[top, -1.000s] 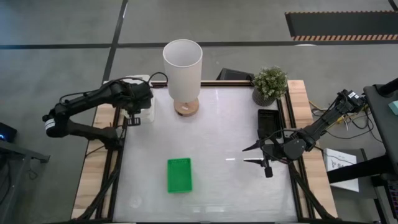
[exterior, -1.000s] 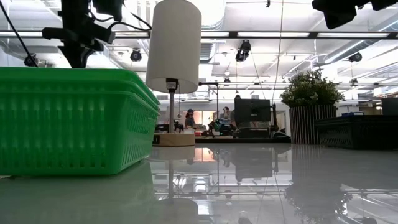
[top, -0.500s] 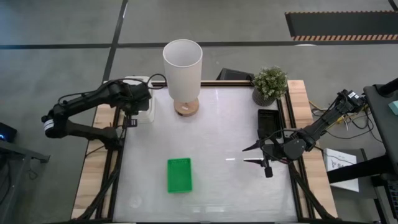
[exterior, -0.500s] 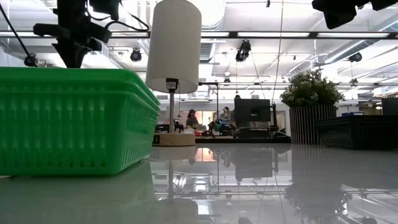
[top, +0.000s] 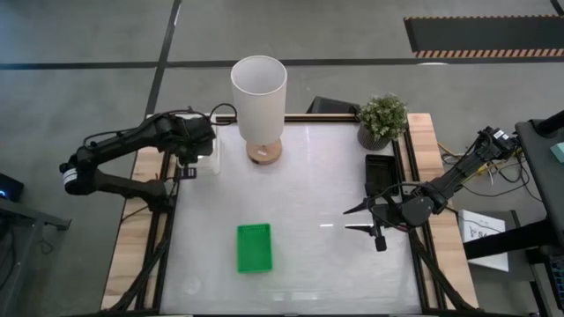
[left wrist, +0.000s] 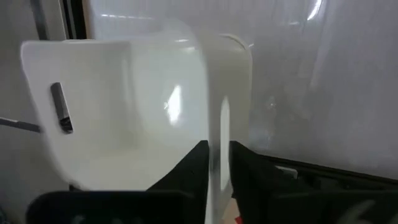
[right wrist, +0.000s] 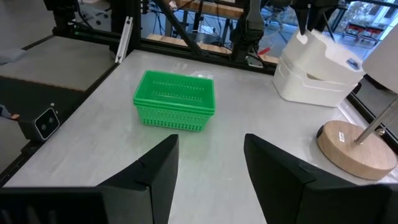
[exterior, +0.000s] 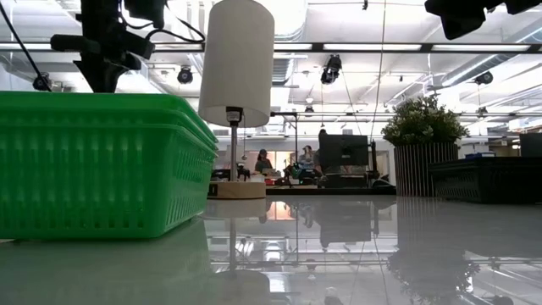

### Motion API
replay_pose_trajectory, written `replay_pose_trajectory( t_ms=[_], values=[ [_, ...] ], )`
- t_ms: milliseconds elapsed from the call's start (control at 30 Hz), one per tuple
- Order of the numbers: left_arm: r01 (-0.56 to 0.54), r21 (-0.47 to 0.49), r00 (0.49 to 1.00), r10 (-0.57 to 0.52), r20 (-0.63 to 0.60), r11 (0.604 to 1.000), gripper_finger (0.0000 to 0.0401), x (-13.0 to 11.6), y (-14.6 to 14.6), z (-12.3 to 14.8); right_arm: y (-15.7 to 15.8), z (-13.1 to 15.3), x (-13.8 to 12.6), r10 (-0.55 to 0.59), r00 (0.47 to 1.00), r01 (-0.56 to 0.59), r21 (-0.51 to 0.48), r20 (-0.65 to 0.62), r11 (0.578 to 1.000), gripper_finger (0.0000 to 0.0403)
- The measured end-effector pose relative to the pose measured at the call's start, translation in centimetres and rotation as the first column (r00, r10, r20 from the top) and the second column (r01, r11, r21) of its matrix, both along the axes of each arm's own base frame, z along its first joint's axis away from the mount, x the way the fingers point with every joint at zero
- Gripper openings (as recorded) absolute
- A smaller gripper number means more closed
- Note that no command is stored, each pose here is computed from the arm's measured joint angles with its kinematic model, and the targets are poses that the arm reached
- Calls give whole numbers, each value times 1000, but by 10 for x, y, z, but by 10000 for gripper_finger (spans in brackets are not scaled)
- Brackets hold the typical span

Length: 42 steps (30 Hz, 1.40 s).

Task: Stack baskets by color
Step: Stack the white bin on the white bins

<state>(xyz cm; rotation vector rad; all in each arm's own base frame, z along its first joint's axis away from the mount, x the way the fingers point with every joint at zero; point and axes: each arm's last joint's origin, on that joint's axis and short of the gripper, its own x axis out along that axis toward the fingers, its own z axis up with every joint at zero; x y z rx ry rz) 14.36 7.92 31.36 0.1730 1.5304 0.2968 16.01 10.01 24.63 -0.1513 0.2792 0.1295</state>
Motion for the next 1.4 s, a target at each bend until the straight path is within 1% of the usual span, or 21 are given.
replay_pose_trajectory(
  t_ms=[133, 200, 300, 400, 467, 533, 567, 633, 733, 767, 800, 867, 933, 1067, 1167, 1267, 1400],
  values=[
    [-2, 0, 1000, 2, 1, 1000, 78, 0, 0, 0, 0, 0, 0, 0, 1000, 0, 0, 0, 1000, 176],
    [-23, 0, 1000, 23, 7, 1000, 92, 0, 0, 0, 0, 0, 0, 0, 1000, 0, 0, 0, 1000, 176],
    [-46, 0, 999, 46, 14, 999, 104, 0, 0, 0, 0, 0, 0, 0, 1000, 0, 0, 0, 1000, 176],
    [-54, 5, 998, 54, 17, 999, 106, 1, 1, 1, 0, 0, 0, 0, 1000, 0, 0, 0, 1000, 176],
    [-111, 32, 994, 110, 16, 993, 102, 1, 2, 0, 0, 0, 0, 1, 1000, -1, 0, 0, 1000, 176],
    [-177, 111, 984, 178, -4, 978, 92, 0, 4, 0, 0, 0, 0, 0, 1000, 0, 0, 1, 1000, 176],
    [-193, 146, 980, 197, -12, 970, 84, -1, 4, 1, 0, 0, 0, 0, 1000, 0, 0, 0, 1000, 176],
    [-200, 130, 979, 203, -7, 971, 63, -1, 4, 1, 0, 0, 0, 0, 1000, 0, 1, 0, 1000, 176],
    [-192, 15, 981, 191, 22, 981, 31, 0, 1, 0, 0, 0, 0, 0, 1000, 0, 1, 1, 1000, 176],
    [-189, -14, 981, 189, 31, 982, 22, 0, 0, -1, 0, 0, 0, 0, 1000, 0, 0, 1, 1000, 176],
    [-193, -20, 980, 193, 37, 981, 14, 1, 0, -1, 0, 0, 0, 0, 1000, 0, 0, 1, 1000, 176],
    [-204, -25, 978, 205, 38, 979, 4, 2, 0, -2, 0, 0, 0, 1, 1000, -1, -2, 1, 1000, 176],
    [-221, -12, 975, 221, 32, 975, 3, 3, 2, -3, 0, 0, 0, 1, 1000, -1, -2, 1, 1000, 176],
    [-225, 64, 974, 226, -5, 972, 6, 7, 6, -5, 0, 0, 0, 0, 1000, 0, -2, 1, 1000, 176],
    [-204, 114, 976, 210, -47, 972, 6, 11, 9, -8, 0, 0, 0, 1, 1000, -1, -2, 1, 1000, 176],
    [-163, 103, 983, 170, -70, 981, 6, 16, 12, -12, 0, 0, 0, 0, 1000, 0, -2, 1, 1000, 176],
    [-130, 41, 988, 133, -75, 991, 6, 24, 14, -16, 0, 0, 0, 3, 1000, -3, -11, 2, 1000, 176]
  ],
)
